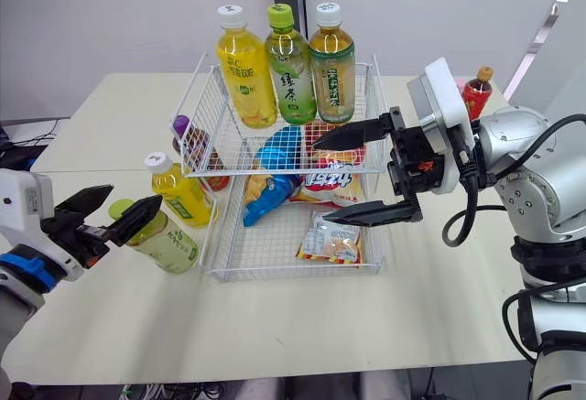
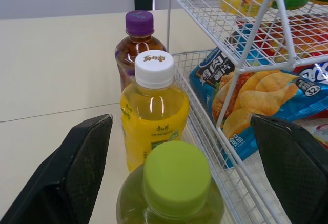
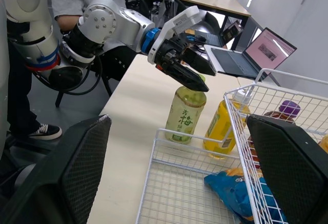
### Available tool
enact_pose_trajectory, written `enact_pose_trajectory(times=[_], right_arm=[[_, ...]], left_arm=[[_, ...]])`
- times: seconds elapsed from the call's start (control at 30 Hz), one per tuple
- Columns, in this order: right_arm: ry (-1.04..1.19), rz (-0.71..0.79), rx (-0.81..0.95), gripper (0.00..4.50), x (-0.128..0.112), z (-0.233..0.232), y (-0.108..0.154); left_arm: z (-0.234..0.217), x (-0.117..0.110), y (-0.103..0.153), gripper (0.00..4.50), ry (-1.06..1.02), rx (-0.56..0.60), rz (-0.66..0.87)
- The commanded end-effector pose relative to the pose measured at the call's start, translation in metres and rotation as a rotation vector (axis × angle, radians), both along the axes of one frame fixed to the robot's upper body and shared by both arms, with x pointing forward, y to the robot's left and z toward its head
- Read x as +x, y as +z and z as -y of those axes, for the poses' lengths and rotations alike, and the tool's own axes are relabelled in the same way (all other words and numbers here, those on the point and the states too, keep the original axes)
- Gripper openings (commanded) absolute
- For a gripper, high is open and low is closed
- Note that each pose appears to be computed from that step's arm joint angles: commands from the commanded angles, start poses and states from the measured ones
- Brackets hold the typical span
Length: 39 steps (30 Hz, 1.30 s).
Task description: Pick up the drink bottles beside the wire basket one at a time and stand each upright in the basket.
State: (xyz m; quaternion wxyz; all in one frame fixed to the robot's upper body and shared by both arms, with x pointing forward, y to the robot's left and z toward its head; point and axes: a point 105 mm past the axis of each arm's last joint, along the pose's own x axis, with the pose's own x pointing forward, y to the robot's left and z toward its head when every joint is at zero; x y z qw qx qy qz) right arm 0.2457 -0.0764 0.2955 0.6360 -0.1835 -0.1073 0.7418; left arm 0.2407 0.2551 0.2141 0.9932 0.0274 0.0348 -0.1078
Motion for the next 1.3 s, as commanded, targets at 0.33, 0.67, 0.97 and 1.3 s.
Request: enact_pose_trajectory(times=[0.33, 0.67, 0.97, 1.3], right_arm=[[-0.011, 0.038, 0.02, 4.5, -0.005, 0.001, 0.01], [-0.043, 0.05, 0.029, 4.5, -0.002, 0.005, 0.014], [-0.101, 0.074, 0.029, 4.5, 0.005, 0.014, 0.022], [-0.199, 0.075, 0.029, 4.5, 0.005, 0.031, 0.032]], left_arm=[[-0.001, 0.002, -0.014, 1.37, 0.004, 0.025, -0.038], [-0.014, -0.009, 0.009, 1.35, -0.069, 0.084, 0.035], [-0.036, -0.022, 0.097, 1.35, -0.22, 0.086, 0.088], [-0.034, -0.024, 0.195, 1.35, -0.344, 0.101, 0.2]])
